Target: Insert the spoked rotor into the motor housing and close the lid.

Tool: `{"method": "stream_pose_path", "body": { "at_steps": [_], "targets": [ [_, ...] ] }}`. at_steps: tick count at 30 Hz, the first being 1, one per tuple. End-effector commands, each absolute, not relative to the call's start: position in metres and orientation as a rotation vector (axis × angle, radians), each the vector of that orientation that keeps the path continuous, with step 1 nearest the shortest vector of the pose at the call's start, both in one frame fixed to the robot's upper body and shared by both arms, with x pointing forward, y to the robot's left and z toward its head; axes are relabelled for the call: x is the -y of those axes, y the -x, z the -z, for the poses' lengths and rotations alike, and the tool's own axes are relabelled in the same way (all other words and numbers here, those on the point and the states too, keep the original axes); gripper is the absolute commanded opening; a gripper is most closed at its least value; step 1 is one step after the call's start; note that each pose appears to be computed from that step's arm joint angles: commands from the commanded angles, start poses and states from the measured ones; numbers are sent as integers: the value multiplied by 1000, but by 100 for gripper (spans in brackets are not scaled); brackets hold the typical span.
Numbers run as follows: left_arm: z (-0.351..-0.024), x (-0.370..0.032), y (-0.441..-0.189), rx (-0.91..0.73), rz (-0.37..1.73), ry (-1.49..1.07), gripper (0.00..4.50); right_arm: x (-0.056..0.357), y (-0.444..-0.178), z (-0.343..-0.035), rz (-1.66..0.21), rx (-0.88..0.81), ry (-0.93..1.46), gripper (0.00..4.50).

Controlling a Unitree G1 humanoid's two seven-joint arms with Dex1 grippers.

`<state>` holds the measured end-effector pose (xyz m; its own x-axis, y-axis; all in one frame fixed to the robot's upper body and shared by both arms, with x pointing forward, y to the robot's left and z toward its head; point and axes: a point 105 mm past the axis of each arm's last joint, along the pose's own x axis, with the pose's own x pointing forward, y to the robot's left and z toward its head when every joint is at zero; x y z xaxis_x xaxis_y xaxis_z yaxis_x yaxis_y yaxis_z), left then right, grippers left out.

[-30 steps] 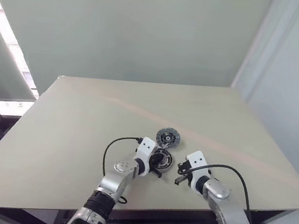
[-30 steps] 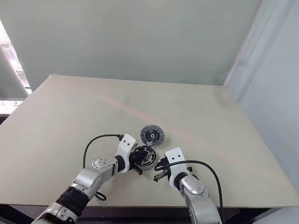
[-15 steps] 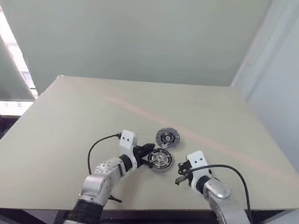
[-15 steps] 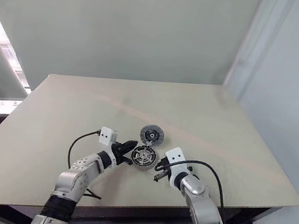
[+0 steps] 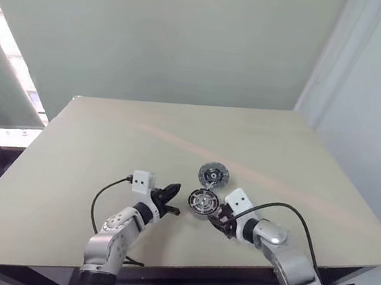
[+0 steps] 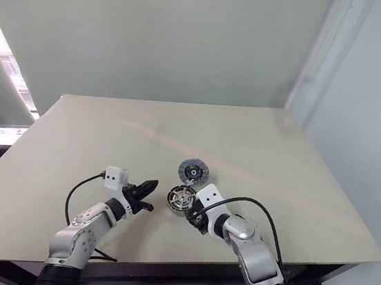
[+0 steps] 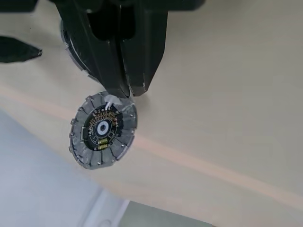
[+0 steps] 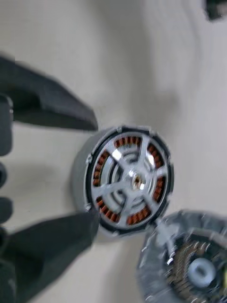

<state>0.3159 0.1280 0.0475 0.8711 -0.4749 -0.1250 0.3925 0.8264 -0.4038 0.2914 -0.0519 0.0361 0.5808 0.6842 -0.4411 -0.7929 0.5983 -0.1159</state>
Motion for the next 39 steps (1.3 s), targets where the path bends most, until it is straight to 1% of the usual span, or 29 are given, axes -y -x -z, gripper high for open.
{"method": "stream_pose_path", "body": {
  "at_steps": [1,2,7,12,17,19,22,25,28,33,39],
  "targets": [
    [-65,-134,-317,-162,460,371,0,38,-288,-57,-986,-257,443,410],
    [-65,-135,-316,-163,459,370,0,37,-287,-58,-1009,-250,474,448],
    [-63,-137,-314,-173,459,369,0,35,-283,-57,-1125,-231,672,448],
    [-62,-137,-314,-180,462,367,0,35,-282,-58,-1197,-231,789,448],
    [-59,-135,-314,-194,472,354,0,39,-288,-58,-1212,-285,880,448],
    [-58,-133,-314,-199,479,350,0,37,-291,-62,-1268,-278,954,448],
    [-57,-130,-315,-202,485,347,0,39,-297,-63,-1303,-296,1053,448],
    [-56,-128,-315,-203,490,346,0,39,-297,-60,-1354,-336,1124,448],
    [-55,-126,-315,-205,495,345,0,37,-300,-55,-1397,-339,1204,448],
    [-53,-125,-312,-209,498,344,0,33,-305,-44,-1433,-339,1279,448],
    [-52,-124,-310,-213,498,340,0,32,-315,-37,-1428,-342,1290,448]
  ]
}}
